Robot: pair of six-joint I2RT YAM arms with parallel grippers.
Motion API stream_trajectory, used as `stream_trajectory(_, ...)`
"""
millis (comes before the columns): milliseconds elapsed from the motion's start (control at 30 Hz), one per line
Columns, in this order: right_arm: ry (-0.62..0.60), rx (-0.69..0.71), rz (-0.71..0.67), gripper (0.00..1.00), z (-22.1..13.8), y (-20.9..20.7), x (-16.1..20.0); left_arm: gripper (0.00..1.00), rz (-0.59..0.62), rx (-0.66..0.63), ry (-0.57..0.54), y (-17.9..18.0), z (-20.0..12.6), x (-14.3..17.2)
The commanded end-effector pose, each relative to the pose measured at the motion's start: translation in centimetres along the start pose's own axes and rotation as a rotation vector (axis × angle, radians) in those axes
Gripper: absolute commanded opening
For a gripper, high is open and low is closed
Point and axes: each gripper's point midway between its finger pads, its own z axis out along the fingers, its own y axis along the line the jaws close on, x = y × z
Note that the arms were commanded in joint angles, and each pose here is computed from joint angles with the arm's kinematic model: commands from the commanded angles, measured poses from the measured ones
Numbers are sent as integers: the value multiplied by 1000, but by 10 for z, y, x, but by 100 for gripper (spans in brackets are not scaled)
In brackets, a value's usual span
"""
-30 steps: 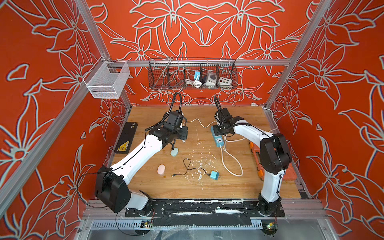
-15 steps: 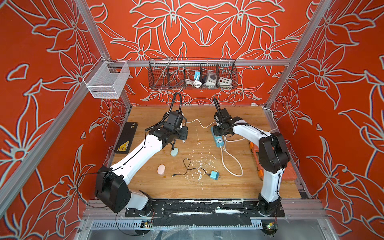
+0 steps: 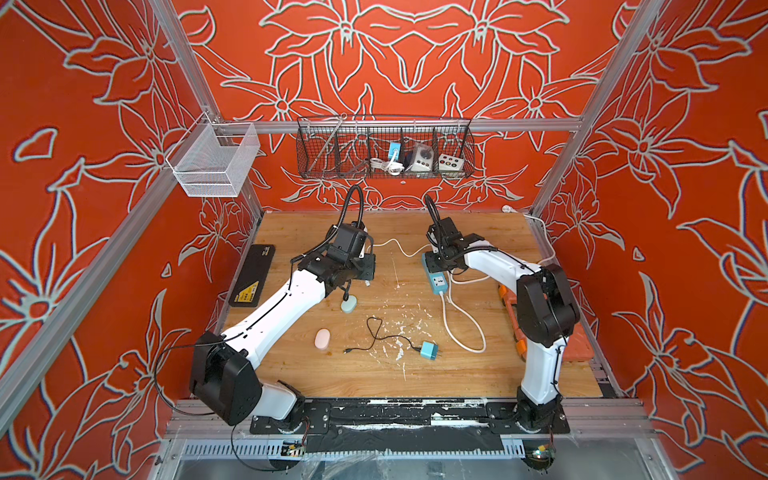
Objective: Charge the bluetooth headset
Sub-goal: Insert the plug into the socket.
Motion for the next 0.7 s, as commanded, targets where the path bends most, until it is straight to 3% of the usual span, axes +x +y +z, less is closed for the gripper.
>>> stream_trajectory(0,72,36,-33,13,9,-3,24,0,-16,0,-3,3,1,0)
stream_trajectory(367,100,56,-61,12,17,-3,37,0,-20,0,-1,3,1,0)
stream_trajectory(667,207,92,-36,7,45,-11,74,0,-20,-1,5,4,2,2)
